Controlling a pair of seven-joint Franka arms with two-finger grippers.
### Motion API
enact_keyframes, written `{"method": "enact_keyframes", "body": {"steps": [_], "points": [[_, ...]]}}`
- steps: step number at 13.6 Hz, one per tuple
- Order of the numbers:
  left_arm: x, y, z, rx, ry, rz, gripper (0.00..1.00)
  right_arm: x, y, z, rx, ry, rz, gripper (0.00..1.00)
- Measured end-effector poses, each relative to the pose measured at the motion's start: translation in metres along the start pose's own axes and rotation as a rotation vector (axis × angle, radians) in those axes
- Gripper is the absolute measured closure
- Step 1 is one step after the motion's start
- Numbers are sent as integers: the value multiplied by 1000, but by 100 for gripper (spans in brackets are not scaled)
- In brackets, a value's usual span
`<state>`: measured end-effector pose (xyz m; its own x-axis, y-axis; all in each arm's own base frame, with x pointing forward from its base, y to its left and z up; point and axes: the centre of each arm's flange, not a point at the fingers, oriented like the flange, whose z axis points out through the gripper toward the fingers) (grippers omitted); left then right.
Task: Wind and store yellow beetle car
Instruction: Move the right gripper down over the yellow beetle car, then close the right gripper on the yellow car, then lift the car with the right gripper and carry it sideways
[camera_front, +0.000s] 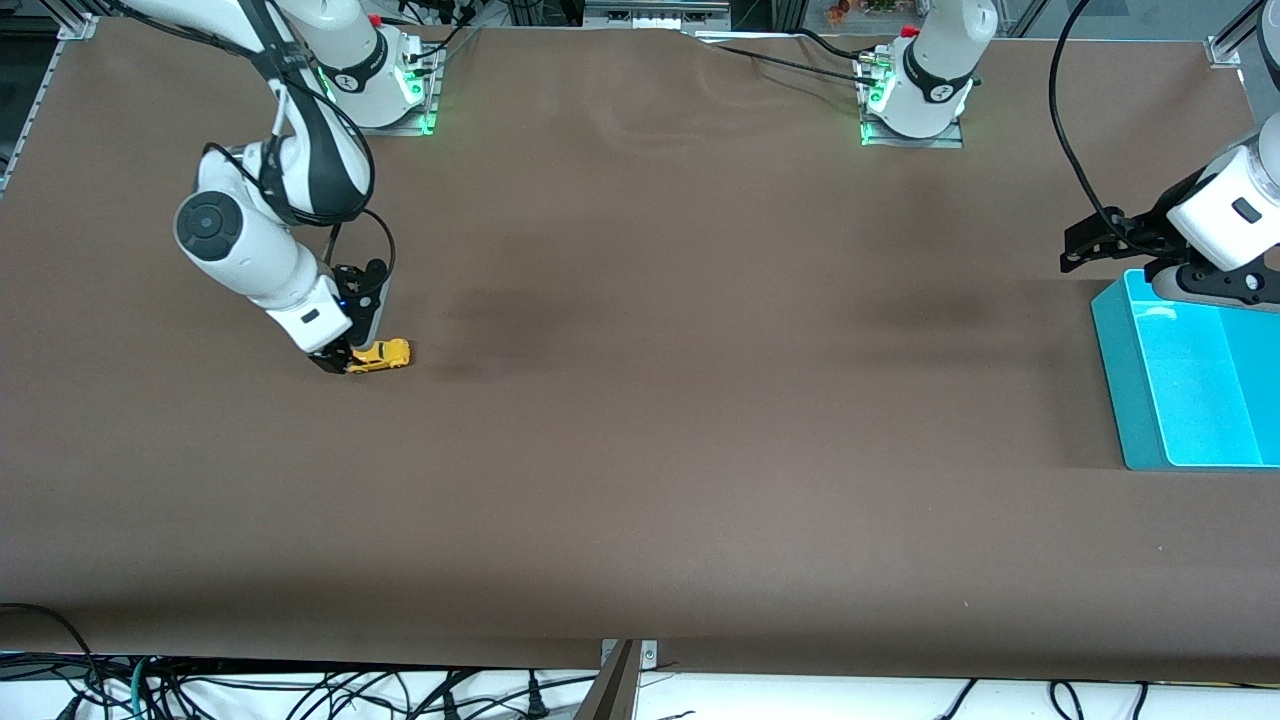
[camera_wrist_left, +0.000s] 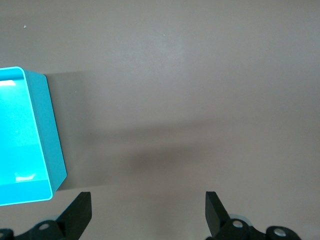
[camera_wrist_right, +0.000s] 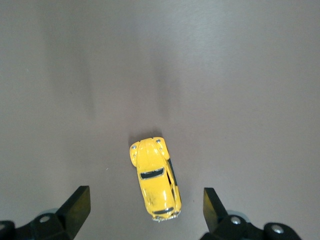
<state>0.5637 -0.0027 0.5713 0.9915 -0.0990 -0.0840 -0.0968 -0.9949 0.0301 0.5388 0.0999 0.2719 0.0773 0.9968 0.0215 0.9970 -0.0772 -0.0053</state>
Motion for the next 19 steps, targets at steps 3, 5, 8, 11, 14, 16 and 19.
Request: {"method": "enact_keyframes", "body": {"steps": [3,5,8,11,14,16,19], "points": [[0,0,0,0,0,0,0,-12,3,28,-12,4,-85,0],[0,0,0,0,0,0,0,-20,6,45,-19,6,-122,0],[0,0,0,0,-1,0,0,-26,7,66,-22,8,-141,0],[0,0,0,0,-1,0,0,-27,6,76,-17,8,-144,0],[0,0,0,0,-1,0,0,-28,6,77,-15,13,-133,15],[0,0,0,0,-1,0,0,-29,6,78,-13,15,-126,39],[0,0,0,0,-1,-1,0,-29,6,79,-12,16,-125,55]]}}
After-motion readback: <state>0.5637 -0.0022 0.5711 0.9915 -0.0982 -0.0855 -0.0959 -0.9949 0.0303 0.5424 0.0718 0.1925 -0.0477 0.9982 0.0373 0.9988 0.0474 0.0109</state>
